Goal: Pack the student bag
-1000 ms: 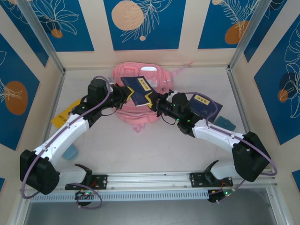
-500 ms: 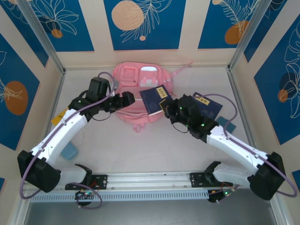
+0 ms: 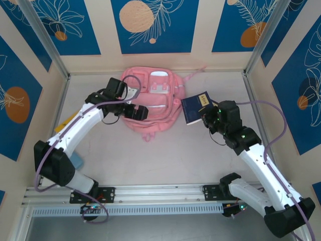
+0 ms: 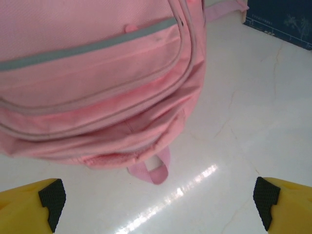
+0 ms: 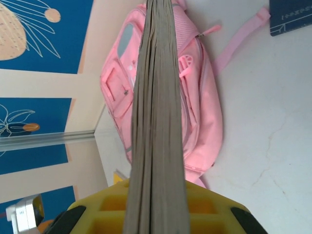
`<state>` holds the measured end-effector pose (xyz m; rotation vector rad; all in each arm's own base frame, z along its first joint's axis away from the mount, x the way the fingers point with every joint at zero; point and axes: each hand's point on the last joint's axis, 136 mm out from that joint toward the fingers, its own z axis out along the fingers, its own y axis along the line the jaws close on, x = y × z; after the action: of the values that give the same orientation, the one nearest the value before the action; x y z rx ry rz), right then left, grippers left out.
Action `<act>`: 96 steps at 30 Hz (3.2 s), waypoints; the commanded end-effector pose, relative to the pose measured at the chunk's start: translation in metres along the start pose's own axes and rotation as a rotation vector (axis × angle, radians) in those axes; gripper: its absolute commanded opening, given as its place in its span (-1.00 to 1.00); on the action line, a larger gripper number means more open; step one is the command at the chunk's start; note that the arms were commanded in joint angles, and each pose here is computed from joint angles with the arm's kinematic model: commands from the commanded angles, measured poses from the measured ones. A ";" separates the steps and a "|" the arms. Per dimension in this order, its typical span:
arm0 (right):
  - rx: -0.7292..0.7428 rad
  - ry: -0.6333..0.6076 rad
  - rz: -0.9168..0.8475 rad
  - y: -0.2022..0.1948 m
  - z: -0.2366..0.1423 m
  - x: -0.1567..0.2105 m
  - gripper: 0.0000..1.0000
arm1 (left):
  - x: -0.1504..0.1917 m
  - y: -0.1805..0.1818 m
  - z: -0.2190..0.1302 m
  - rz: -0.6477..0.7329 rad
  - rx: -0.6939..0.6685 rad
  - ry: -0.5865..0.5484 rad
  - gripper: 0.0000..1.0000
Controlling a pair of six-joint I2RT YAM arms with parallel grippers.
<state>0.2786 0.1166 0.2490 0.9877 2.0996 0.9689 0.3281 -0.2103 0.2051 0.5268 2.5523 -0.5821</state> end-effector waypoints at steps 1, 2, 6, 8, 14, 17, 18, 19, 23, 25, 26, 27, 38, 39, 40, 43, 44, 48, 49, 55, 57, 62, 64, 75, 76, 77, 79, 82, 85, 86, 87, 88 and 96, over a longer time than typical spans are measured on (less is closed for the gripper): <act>-0.031 0.144 -0.053 -0.002 0.004 0.016 -1.00 | -0.011 0.013 0.012 0.143 -0.082 0.032 1.00; -0.027 0.162 -0.052 -0.005 0.006 0.016 -1.00 | -0.013 0.019 0.019 0.177 -0.110 0.053 1.00; -0.029 0.210 -0.071 -0.012 0.011 0.015 -1.00 | -0.016 0.039 0.044 0.323 -0.193 0.141 1.00; -0.024 0.232 -0.066 -0.016 0.014 0.013 -1.00 | -0.016 0.044 0.054 0.379 -0.201 0.187 0.99; -0.029 0.286 -0.046 -0.020 0.026 0.014 -1.00 | -0.017 0.055 0.083 0.493 -0.202 0.289 0.96; -0.027 0.298 -0.027 -0.023 0.032 0.014 -1.00 | -0.018 0.055 0.096 0.539 -0.175 0.316 0.91; -0.027 0.298 -0.021 -0.024 0.033 0.014 -1.00 | -0.018 0.053 0.100 0.554 -0.159 0.323 0.87; -0.024 0.298 -0.015 -0.025 0.035 0.013 -1.00 | -0.016 0.051 0.104 0.568 -0.145 0.330 0.85; -0.016 0.290 -0.005 -0.025 0.038 0.011 -1.00 | -0.006 0.043 0.119 0.650 -0.110 0.367 0.83; -0.008 0.284 0.005 -0.027 0.040 0.009 -1.00 | -0.004 0.040 0.125 0.673 -0.096 0.376 0.84; -0.008 0.285 0.009 -0.026 0.041 0.009 -1.00 | -0.005 0.040 0.128 0.681 -0.099 0.375 0.85; -0.007 0.285 0.013 -0.027 0.042 0.009 -1.00 | -0.007 0.042 0.132 0.684 -0.107 0.372 0.85; 0.014 0.279 0.033 -0.029 0.046 0.006 -1.00 | -0.026 0.064 0.160 0.769 -0.248 0.354 0.59; 0.015 0.276 0.034 -0.029 0.046 0.006 -1.00 | -0.030 0.064 0.159 0.769 -0.258 0.341 0.52; 0.017 0.273 0.036 -0.029 0.047 0.005 -1.00 | -0.035 0.062 0.159 0.769 -0.265 0.325 0.42; 0.020 0.271 0.038 -0.030 0.046 0.005 -1.00 | -0.047 0.060 0.155 0.771 -0.282 0.295 0.12; 0.024 0.270 0.039 -0.030 0.046 0.005 -1.00 | -0.052 0.058 0.153 0.775 -0.287 0.281 0.04; 0.025 0.266 0.041 -0.031 0.044 0.005 -1.00 | -0.065 0.052 0.145 0.793 -0.298 0.232 -0.27; 0.025 0.264 0.041 -0.031 0.043 0.005 -1.00 | -0.068 0.051 0.143 0.795 -0.303 0.220 -0.30; 0.030 0.256 0.038 -0.033 0.040 0.005 -1.00 | -0.065 0.045 0.143 0.817 -0.262 0.239 -0.13; 0.031 0.259 0.043 -0.035 0.040 0.006 -1.00 | -0.054 0.047 0.147 0.830 -0.240 0.293 0.07; 0.033 0.259 0.047 -0.037 0.040 0.007 -1.00 | -0.038 0.042 0.160 0.802 -0.160 0.340 0.20; 0.033 0.261 0.047 -0.037 0.041 0.007 -1.00 | -0.037 0.040 0.165 0.791 -0.144 0.335 0.22; 0.032 0.266 0.053 -0.036 0.042 0.008 -1.00 | -0.056 0.058 0.182 0.794 -0.249 0.303 0.07; 0.032 0.266 0.054 -0.036 0.042 0.008 -1.00 | -0.059 0.058 0.182 0.796 -0.257 0.294 0.01; 0.032 0.266 0.054 -0.036 0.042 0.008 -1.00 | -0.062 0.058 0.182 0.798 -0.263 0.282 -0.07; 0.033 0.263 0.057 -0.036 0.042 0.007 -1.00 | -0.066 0.058 0.181 0.801 -0.271 0.270 -0.15; 0.031 0.265 0.058 -0.036 0.041 0.008 -1.00 | -0.069 0.057 0.180 0.807 -0.274 0.258 -0.16; 0.031 0.263 0.057 -0.036 0.041 0.007 -1.00 | -0.066 0.056 0.181 0.816 -0.256 0.270 0.03; 0.031 0.263 0.058 -0.036 0.041 0.008 -1.00 | -0.063 0.053 0.182 0.819 -0.234 0.282 0.12; 0.032 0.262 0.059 -0.036 0.041 0.008 -1.00 | -0.060 0.052 0.183 0.819 -0.218 0.291 0.17; 0.032 0.263 0.059 -0.036 0.041 0.008 -1.00 | -0.058 0.051 0.184 0.819 -0.205 0.298 0.20; 0.037 0.260 0.063 -0.038 0.040 0.008 -1.00 | -0.052 0.056 0.194 0.815 -0.209 0.319 0.17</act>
<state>0.2922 0.1211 0.1881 1.0015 2.3497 1.1262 0.4595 -0.2679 0.0687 1.5431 2.3293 0.0792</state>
